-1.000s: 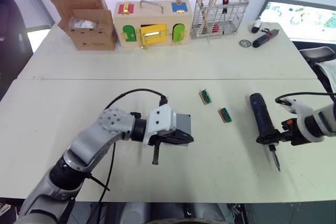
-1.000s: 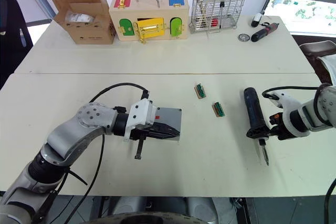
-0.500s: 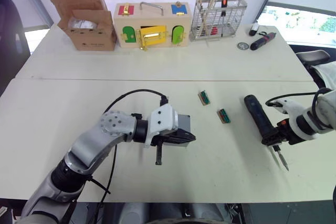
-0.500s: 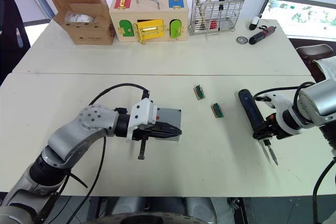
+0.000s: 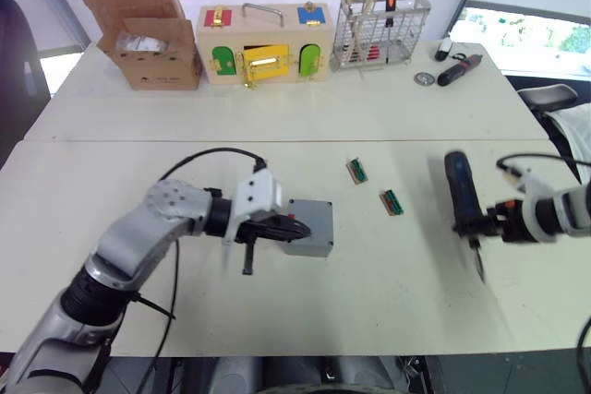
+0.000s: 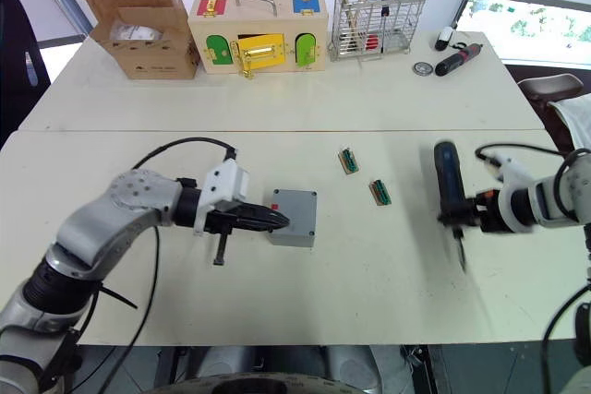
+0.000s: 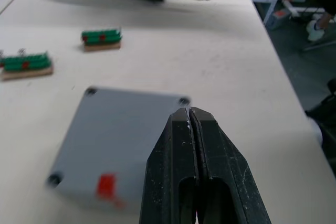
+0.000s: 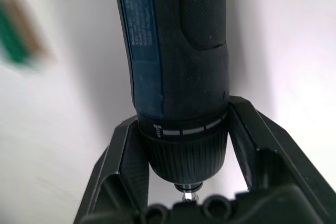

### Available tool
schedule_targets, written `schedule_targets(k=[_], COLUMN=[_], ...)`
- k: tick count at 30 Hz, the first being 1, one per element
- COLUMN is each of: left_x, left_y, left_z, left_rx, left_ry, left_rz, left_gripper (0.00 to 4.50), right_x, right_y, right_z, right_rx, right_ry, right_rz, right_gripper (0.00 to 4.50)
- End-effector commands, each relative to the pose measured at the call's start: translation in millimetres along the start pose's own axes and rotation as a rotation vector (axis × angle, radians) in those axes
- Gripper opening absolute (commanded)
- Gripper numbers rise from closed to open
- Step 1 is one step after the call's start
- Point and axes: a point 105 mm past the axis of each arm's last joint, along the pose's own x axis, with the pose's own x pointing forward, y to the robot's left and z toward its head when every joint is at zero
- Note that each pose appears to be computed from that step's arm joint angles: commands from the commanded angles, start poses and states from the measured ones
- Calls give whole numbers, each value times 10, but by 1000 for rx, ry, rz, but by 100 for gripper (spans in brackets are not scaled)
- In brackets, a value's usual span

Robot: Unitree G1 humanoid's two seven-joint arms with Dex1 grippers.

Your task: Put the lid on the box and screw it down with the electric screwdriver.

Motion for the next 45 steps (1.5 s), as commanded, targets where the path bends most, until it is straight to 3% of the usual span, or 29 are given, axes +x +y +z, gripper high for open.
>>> schedule_targets(k=[1,5,10,12,15,19,24,33,45], left_x=[-118,-162,-135,-130,-123,-82,-45,65,146], left_y=[156,296,269,227,193,188,176,216,195], left_z=[158,276,241,243,161,120,24,-163,-239], left_rx=[1,-31,-3,-12,8,8,27,56,64], left_ry=[-71,-117,-48,-40,14,28,75,139,163], left_rz=[13,-5,-66,-89,-94,-83,-73,-43,-33], left_gripper=[0,0,0,0,0,0,0,0,0], right_x=[-564,-881,-812,-724,-525,-292,-100,158,228], right_y=[433,1069,1759,1933,2158,2197,2160,2148,2065], right_z=[663,931,654,536,308,82,-98,-314,-272], right_rx=[-82,-186,-199,-236,-444,-654,-734,-711,-730], right_ry=[-445,-959,-1132,-1149,-1113,-1119,-1100,-1038,-1066], right_rz=[153,338,634,650,601,513,486,512,473], right_gripper=[183,183,183,183,183,183,183,183,183])
